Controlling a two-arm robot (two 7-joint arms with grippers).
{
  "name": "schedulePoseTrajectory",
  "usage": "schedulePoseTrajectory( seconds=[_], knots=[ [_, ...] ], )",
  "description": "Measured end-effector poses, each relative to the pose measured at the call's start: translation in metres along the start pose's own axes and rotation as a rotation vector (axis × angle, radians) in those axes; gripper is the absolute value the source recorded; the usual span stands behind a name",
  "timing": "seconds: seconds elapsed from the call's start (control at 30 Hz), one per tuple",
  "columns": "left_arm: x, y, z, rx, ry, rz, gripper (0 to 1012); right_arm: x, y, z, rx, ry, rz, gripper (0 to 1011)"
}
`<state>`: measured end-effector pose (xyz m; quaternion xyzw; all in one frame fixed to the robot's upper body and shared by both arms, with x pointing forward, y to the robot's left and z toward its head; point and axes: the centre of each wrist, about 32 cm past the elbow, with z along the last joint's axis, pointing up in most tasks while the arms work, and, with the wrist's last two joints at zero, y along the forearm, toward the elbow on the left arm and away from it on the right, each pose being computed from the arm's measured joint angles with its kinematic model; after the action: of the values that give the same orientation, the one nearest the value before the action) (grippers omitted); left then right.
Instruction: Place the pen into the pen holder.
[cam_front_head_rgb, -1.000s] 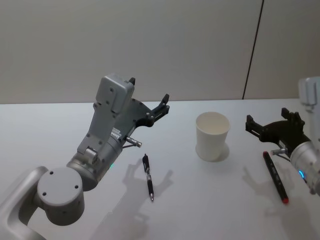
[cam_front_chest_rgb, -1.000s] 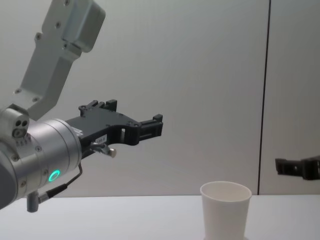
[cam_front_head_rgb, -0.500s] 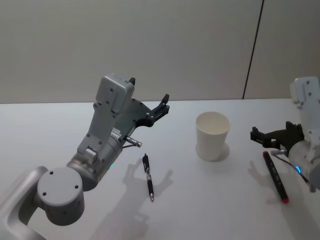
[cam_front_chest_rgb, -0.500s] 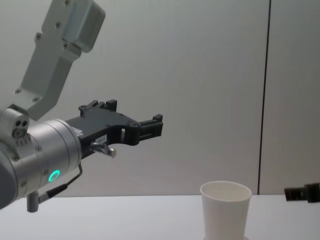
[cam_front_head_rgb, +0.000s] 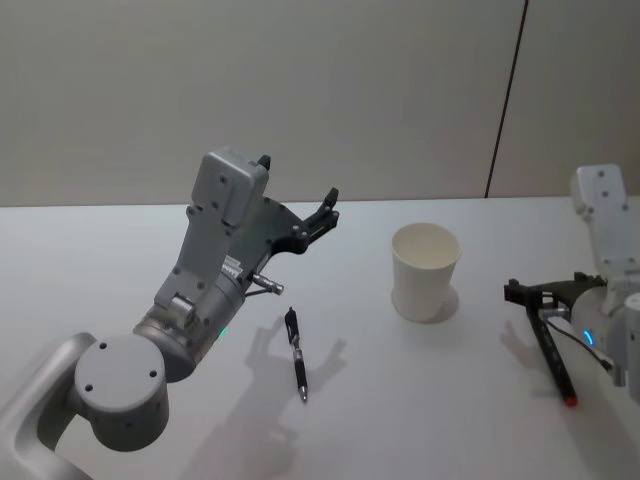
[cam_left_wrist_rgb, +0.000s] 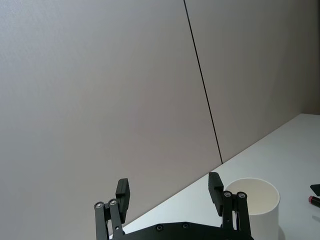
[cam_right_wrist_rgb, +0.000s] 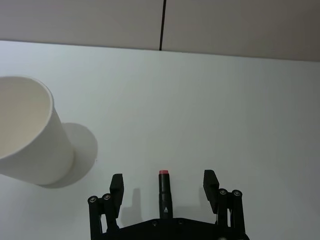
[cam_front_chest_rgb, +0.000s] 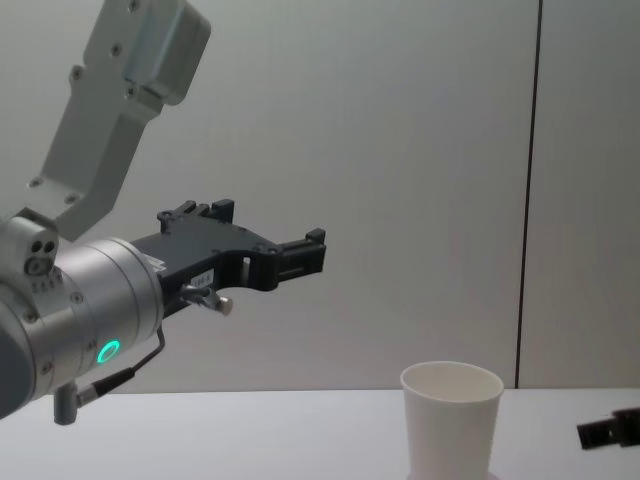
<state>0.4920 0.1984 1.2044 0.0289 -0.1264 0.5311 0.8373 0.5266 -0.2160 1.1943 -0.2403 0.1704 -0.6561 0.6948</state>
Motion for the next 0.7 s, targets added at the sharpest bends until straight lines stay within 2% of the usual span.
schedulePoseTrajectory(
  seconds=[0.33,0.7],
  knots=[
    [0.0,0.0,0.0,0.0,0.0,0.0,1002,-0.003,0.014,0.001,-0.092,0.022,-0.019,1002],
    [0.0,0.0,0.0,0.0,0.0,0.0,1003,-0.006,0.025,0.003,-0.147,0.037,-0.031,1002]
  ],
)
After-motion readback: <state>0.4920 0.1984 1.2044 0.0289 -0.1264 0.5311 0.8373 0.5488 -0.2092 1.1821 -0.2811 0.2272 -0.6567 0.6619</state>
